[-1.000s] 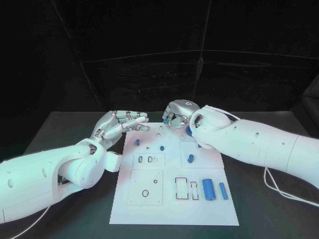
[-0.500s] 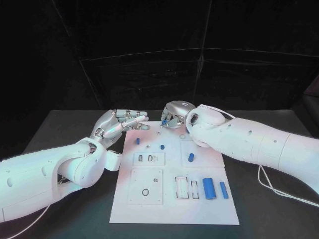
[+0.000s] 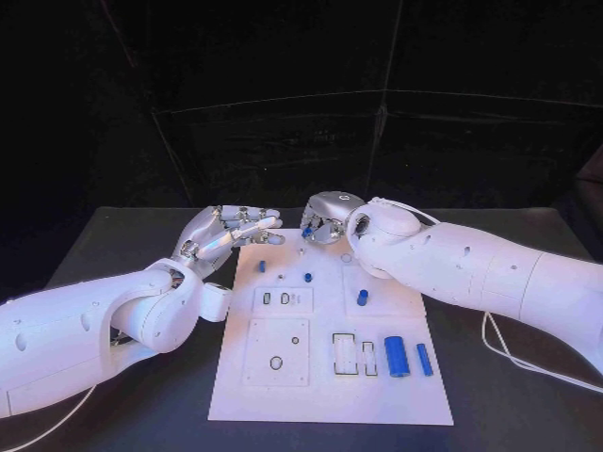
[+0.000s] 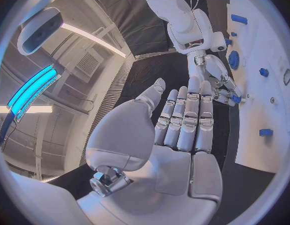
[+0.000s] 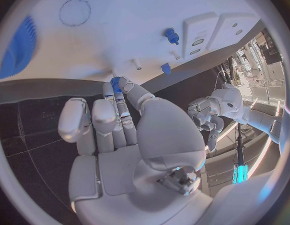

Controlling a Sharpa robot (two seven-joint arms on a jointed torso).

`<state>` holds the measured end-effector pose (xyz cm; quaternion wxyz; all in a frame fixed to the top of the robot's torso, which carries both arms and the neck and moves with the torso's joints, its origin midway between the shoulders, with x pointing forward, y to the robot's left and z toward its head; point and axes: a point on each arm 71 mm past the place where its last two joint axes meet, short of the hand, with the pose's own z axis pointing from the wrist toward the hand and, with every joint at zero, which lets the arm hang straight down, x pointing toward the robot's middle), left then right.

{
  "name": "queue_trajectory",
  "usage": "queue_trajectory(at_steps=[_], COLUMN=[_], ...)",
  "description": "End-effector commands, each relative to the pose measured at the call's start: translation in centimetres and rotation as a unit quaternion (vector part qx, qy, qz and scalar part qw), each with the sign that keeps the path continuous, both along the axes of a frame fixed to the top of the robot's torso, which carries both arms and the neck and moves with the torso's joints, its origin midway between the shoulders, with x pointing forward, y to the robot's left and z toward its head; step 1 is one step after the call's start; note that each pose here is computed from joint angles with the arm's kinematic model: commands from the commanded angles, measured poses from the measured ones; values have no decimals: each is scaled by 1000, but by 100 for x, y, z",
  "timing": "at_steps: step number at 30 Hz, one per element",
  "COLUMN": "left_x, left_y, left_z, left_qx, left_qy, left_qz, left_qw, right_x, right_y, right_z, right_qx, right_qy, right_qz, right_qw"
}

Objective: Assemble the parts on the task board

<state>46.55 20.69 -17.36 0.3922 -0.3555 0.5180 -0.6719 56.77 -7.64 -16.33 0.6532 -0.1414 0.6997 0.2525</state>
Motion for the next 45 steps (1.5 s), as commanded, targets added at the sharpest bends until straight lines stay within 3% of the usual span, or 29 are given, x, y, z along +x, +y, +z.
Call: queue_trajectory(at_steps=[1,22,28,31,37,45], left_x=[0,2,5,5,7,14], left_y=[-10,-12,17,41,85,106], left_z=[16,16,15,16,17,14], left_qx=[-4,-5,-5,-5,-5,-5], left_qy=[-2,0,0,0,0,0], left_qz=[-6,-11,-10,-9,-5,-4], left_qw=[1000,1000,1000,1000,1000,1000], right_x=[5,23,-57,-120,-213,-228], right_y=[13,25,-233,-445,-897,-1285], right_z=[-4,28,80,99,109,68], right_qx=[-12,-2,28,50,76,72], right_qy=[7,-15,-25,-13,45,90], right_qz=[2,-11,-17,-30,-66,-102], right_qw=[1000,1000,999,998,994,988])
